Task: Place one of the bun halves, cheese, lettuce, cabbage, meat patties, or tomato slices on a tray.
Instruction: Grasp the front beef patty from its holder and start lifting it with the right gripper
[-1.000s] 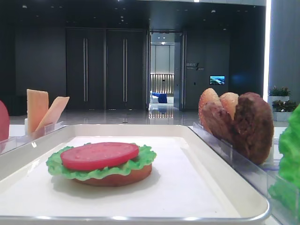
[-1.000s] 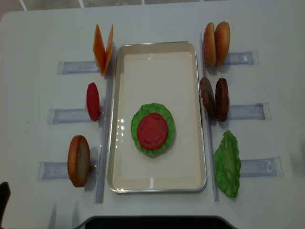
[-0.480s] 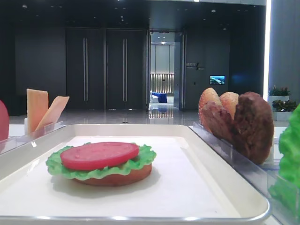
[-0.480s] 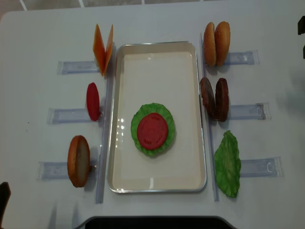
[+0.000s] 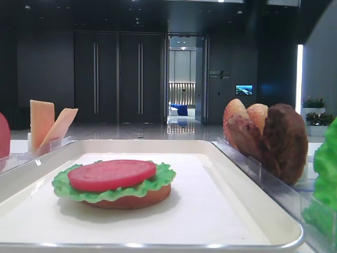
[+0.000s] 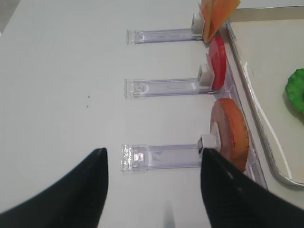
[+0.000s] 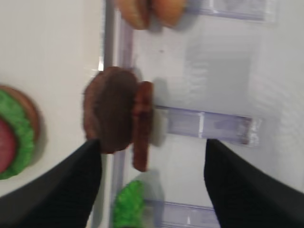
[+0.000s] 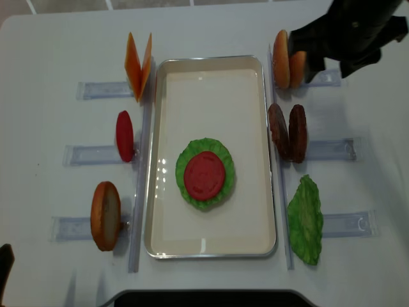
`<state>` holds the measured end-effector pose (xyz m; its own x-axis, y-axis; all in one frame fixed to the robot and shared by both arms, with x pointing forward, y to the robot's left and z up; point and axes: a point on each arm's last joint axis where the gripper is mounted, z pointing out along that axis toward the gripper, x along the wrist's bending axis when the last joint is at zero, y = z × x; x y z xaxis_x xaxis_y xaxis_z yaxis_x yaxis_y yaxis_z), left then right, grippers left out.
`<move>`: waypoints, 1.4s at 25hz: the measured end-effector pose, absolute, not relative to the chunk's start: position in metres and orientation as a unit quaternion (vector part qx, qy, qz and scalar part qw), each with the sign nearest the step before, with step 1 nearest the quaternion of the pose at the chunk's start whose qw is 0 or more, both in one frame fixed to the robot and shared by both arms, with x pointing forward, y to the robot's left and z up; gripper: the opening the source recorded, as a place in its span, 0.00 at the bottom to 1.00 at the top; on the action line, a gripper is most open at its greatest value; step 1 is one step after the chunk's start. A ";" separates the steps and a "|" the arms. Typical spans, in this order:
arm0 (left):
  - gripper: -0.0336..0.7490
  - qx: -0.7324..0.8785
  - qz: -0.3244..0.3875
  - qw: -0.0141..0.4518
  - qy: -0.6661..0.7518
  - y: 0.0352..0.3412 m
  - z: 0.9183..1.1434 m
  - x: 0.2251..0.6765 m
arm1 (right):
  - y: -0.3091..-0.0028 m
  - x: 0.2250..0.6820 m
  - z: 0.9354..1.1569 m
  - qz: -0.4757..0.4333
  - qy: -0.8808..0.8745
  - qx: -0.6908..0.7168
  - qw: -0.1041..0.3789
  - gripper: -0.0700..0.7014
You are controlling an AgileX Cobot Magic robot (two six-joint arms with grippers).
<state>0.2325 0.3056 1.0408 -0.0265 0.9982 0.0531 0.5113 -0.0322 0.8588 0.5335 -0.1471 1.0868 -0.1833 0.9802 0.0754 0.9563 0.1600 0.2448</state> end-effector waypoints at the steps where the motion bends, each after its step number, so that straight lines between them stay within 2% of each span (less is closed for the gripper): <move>1: 0.64 0.615 0.371 0.329 0.613 0.306 1.041 0.232 | -0.132 0.532 1.087 0.122 0.767 0.628 0.050 0.66; 5: 0.64 0.615 0.371 0.329 0.613 0.306 1.041 0.232 | -0.087 0.529 1.087 0.133 0.778 0.612 0.045 0.65; 9: 0.64 0.615 0.371 0.329 0.613 0.306 1.041 0.232 | -0.074 0.533 1.071 0.114 0.771 0.625 0.040 0.65; 20: 0.64 0.615 0.371 0.329 0.613 0.306 1.041 0.232 | -0.070 0.553 1.024 0.051 0.765 0.641 0.040 0.65; 35: 0.64 0.615 0.371 0.329 0.613 0.306 1.041 0.232 | -0.067 0.561 0.994 0.012 0.769 0.638 0.036 0.65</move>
<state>0.2325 0.3056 1.0408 -0.0265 0.9982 0.0531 0.5113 -0.0322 0.8588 0.5613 -0.0668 0.9938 -0.1823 0.9824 -0.0400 0.9807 0.1846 0.0647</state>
